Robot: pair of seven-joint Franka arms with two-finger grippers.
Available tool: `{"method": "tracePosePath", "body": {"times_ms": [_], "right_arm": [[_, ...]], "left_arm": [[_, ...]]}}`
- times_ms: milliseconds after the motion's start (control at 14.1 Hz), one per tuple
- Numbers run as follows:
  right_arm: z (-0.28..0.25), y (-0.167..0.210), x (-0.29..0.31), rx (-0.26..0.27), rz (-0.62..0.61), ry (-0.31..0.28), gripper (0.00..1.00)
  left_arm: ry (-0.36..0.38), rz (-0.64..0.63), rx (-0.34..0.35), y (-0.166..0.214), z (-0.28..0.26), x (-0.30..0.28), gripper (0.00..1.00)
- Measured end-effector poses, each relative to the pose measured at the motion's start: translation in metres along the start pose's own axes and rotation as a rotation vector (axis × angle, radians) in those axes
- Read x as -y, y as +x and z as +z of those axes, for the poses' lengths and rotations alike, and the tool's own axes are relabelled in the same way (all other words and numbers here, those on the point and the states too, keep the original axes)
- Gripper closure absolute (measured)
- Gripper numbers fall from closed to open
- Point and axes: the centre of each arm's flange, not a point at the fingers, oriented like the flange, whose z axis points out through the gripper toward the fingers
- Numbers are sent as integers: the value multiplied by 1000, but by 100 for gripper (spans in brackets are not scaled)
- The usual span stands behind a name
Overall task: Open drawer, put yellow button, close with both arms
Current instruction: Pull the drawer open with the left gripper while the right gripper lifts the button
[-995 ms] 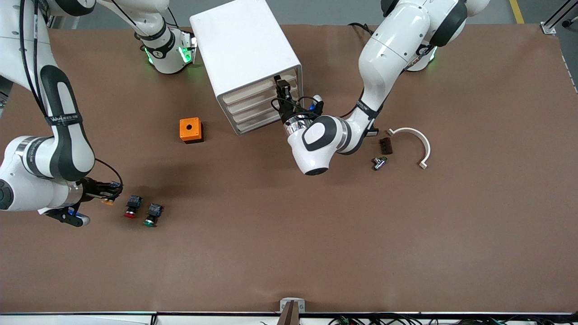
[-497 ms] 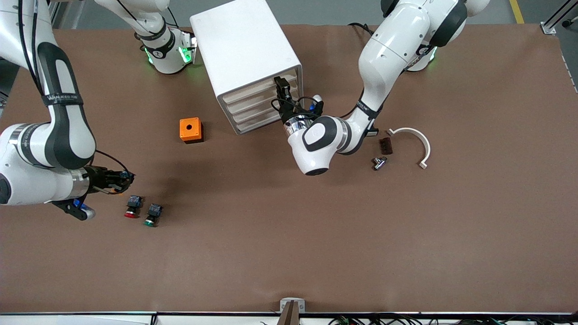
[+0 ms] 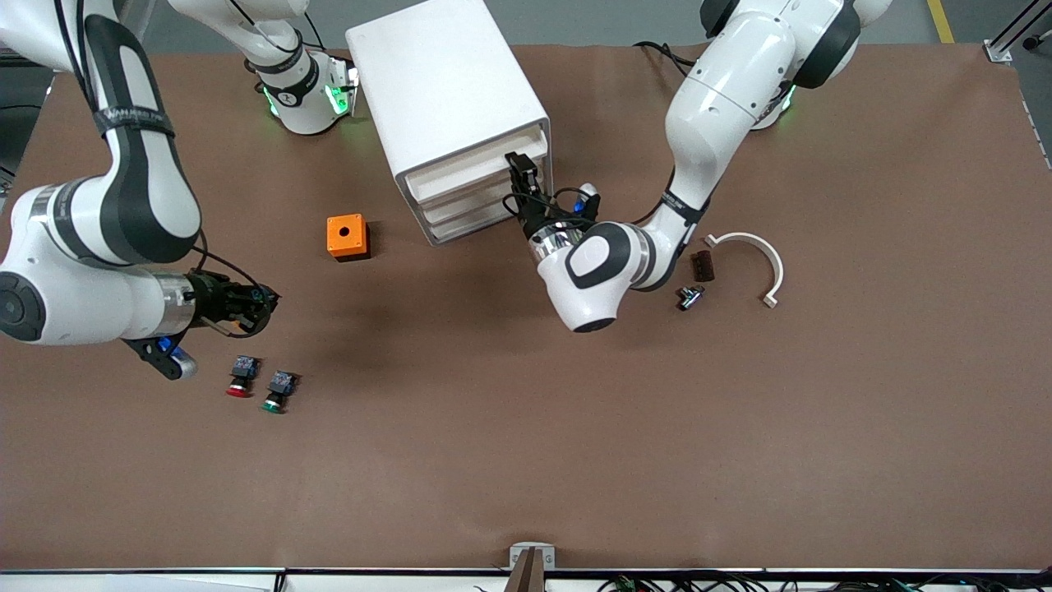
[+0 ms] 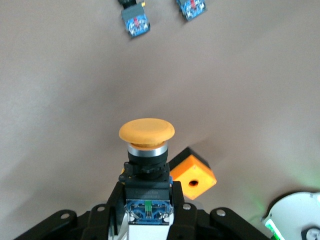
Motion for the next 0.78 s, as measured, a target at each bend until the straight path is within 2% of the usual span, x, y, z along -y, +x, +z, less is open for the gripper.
{"method": "tracePosePath", "body": {"times_ms": [355,640,711,782], "right_arm": [[-24,-66,25,-22,129,-2,59],[-22,-150,71,-44,240,-4,59],[-18,-170,82,-47,262,-3,59],[-15,-189,92,-53,284,3,59]], "left_arm": [[-18,11,92,21,-58,2,84],[-26,17,123,27,-77,5,81],[-26,19,123,27,-78,5,80],[-26,23,123,27,-79,6,74]]}}
